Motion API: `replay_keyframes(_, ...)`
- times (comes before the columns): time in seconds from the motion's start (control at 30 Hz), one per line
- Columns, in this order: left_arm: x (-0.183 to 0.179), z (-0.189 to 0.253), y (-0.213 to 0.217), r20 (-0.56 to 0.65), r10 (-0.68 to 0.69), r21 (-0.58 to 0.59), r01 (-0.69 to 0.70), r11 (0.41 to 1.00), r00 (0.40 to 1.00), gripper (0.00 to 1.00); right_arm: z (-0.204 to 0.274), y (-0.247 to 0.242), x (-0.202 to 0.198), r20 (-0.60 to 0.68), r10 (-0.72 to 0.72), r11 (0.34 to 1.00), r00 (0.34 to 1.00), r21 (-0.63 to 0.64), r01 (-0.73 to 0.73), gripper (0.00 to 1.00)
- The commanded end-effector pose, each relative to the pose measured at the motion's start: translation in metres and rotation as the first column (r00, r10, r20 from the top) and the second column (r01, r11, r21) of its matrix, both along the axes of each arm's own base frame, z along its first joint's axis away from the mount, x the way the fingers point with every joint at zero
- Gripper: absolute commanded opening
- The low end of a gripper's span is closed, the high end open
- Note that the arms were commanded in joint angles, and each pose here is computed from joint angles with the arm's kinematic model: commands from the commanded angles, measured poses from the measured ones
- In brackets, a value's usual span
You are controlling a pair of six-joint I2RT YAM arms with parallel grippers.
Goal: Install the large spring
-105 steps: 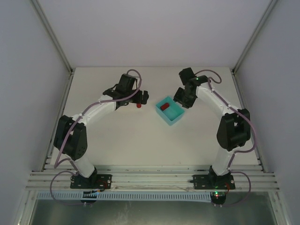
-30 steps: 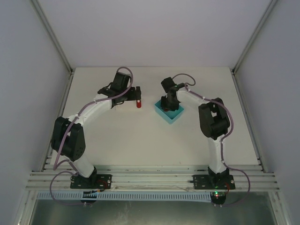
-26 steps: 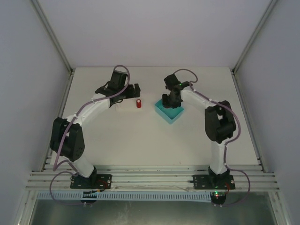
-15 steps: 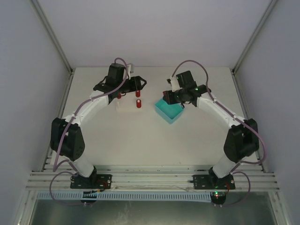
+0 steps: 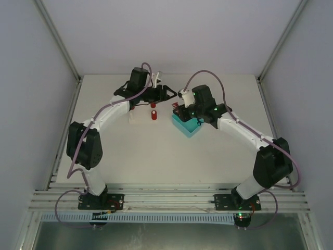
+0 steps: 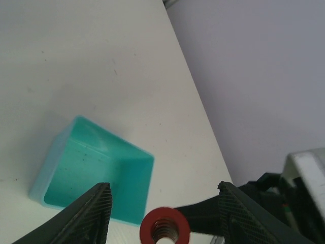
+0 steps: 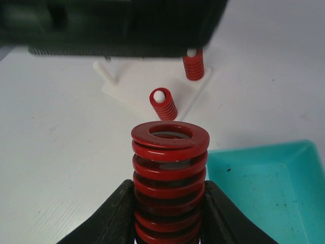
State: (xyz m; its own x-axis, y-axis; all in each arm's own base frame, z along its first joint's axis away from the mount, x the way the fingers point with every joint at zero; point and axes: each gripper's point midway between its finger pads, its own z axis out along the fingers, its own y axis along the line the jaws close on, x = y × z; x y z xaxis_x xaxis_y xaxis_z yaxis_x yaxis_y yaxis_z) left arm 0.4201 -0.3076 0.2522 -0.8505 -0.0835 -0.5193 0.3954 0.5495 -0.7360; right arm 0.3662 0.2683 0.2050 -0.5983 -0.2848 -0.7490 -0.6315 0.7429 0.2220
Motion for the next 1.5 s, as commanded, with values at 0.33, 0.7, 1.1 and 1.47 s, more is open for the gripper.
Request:
replay_keyframes(0.33, -0.027, -0.010, -0.018, -0.154, -0.144, -0.048, 0.138, 0.989, 0.977, 0.53, 0.033, 0.003, 0.004, 0.171, -0.009, 1.000, 0.985, -0.003, 0.010, 0.20)
replay_keyframes(0.7, -0.038, -0.010, -0.031, -0.201, -0.223, -0.086, 0.209, 0.974, 0.954, 0.47, 0.036, 0.008, 0.003, 0.199, -0.007, 0.999, 0.980, -0.033, 0.014, 0.20)
replay_keyframes(1.1, -0.034, -0.003, -0.026, -0.191, -0.204, -0.063, 0.195, 0.979, 0.960, 0.00, 0.016, 0.004, 0.005, 0.144, -0.026, 0.996, 0.989, -0.085, 0.038, 0.34)
replay_keyframes(1.47, 0.011, -0.012, 0.059, 0.010, 0.128, 0.238, -0.126, 0.963, 0.992, 0.00, -0.002, -0.028, -0.018, 0.046, -0.146, 0.979, 0.988, -0.134, 0.151, 0.98)
